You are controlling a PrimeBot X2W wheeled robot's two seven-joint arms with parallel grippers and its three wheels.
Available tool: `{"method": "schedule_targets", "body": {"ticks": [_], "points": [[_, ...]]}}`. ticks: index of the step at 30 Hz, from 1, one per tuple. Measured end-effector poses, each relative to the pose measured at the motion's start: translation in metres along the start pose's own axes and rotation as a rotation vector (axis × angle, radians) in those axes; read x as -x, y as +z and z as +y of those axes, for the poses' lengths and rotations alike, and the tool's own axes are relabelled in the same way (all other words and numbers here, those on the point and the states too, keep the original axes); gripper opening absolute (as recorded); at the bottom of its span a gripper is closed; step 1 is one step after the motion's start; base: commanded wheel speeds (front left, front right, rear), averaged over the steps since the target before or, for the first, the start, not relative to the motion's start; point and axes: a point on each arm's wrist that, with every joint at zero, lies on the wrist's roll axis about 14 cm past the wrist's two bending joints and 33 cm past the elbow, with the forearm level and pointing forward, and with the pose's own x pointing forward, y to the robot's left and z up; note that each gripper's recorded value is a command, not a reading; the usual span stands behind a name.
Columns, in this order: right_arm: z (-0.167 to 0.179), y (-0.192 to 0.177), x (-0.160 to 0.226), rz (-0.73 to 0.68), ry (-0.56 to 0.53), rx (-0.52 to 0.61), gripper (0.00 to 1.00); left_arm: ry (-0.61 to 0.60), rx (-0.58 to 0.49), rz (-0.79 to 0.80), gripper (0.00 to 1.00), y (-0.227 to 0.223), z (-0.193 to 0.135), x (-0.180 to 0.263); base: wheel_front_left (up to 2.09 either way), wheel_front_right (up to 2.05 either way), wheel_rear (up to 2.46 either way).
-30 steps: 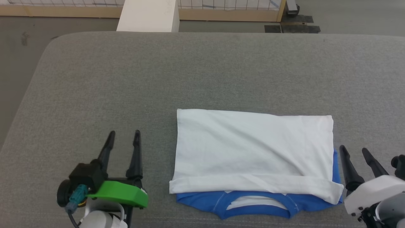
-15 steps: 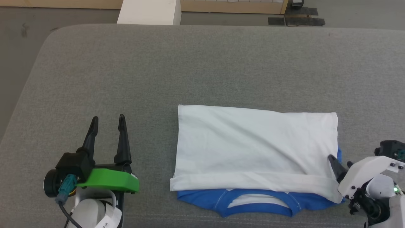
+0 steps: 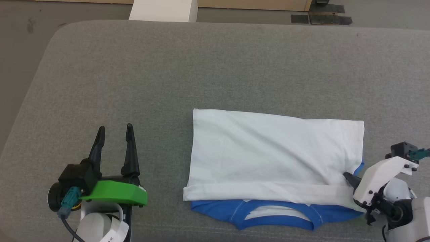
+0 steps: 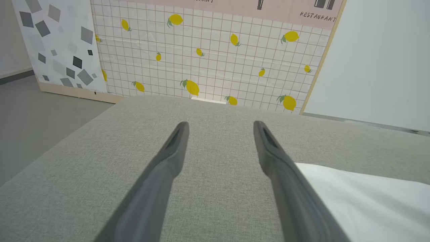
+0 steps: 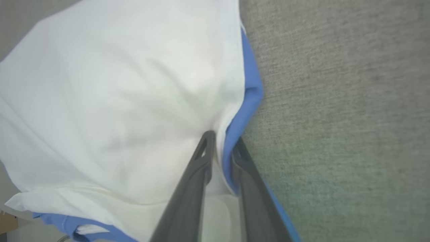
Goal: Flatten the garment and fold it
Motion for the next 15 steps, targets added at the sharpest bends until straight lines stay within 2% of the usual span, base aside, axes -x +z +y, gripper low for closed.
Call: {"method": "schedule_targets", "body": {"ticks": [4,8,15], "points": [[0.003,0.006,0.003,-0.053,0.009,-0.013,0.0,0.001,0.001,-0.003,1.0,0.001,0.001,0.0,0.0,0.0,0.0],[-0.017,0.023,0.016,-0.155,-0.064,-0.002,0.0,0.0,0.0,-0.004,1.0,0.001,0.001,0.001,0.0,0.0,0.0],[-0.085,0.052,0.057,-0.314,-0.312,0.022,0.0,-0.01,0.004,-0.006,1.0,0.002,-0.001,0.001,0.0,0.0,0.0]]}}
